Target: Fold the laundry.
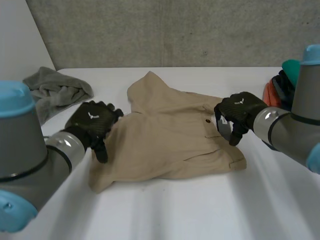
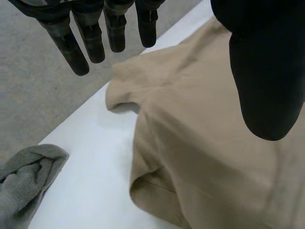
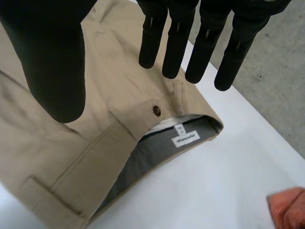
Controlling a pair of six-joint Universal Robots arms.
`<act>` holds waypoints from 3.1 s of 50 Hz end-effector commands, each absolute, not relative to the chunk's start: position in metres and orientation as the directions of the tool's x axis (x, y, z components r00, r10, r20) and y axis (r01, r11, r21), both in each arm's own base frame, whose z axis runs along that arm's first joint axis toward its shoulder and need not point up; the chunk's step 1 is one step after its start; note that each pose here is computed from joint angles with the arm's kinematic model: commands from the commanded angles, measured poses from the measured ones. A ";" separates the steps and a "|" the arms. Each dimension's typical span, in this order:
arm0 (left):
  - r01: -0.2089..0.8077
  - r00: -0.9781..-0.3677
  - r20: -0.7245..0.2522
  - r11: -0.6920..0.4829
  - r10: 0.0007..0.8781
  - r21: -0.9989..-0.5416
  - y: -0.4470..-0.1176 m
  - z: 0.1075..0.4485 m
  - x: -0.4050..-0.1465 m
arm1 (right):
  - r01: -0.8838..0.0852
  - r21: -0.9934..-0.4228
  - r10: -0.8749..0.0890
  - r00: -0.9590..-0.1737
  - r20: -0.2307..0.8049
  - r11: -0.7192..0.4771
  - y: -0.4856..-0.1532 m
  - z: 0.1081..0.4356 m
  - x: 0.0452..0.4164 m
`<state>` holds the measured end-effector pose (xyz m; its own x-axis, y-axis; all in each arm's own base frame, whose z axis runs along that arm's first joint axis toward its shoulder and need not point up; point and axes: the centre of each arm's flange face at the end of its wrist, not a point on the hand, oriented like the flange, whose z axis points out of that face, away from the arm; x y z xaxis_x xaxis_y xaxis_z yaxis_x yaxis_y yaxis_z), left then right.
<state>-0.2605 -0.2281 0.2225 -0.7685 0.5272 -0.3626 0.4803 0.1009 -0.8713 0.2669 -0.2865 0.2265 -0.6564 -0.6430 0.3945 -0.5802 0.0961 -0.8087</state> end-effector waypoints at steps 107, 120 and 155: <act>0.782 -0.447 -0.406 0.128 0.797 -0.610 -0.152 0.222 -0.228 | -0.828 -0.559 -0.826 -0.346 0.446 0.045 -0.166 0.208 0.218; 0.706 -0.552 -0.541 0.010 0.634 -0.709 -0.250 0.227 -0.270 | -0.743 -0.667 -0.705 -0.500 0.502 0.052 -0.244 0.210 0.239; 0.233 -0.948 -0.296 -0.382 0.115 -0.894 -0.367 0.354 -0.255 | -0.249 -0.705 -0.155 -0.877 0.456 -0.664 -0.368 0.315 0.322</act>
<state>-0.2549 -0.3624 0.4195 -0.9652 0.0431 -0.2580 0.1949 -0.5395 -0.8191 0.3183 -0.3617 0.3734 -0.9162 -0.0596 0.3962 -0.2110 -0.7689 -0.6035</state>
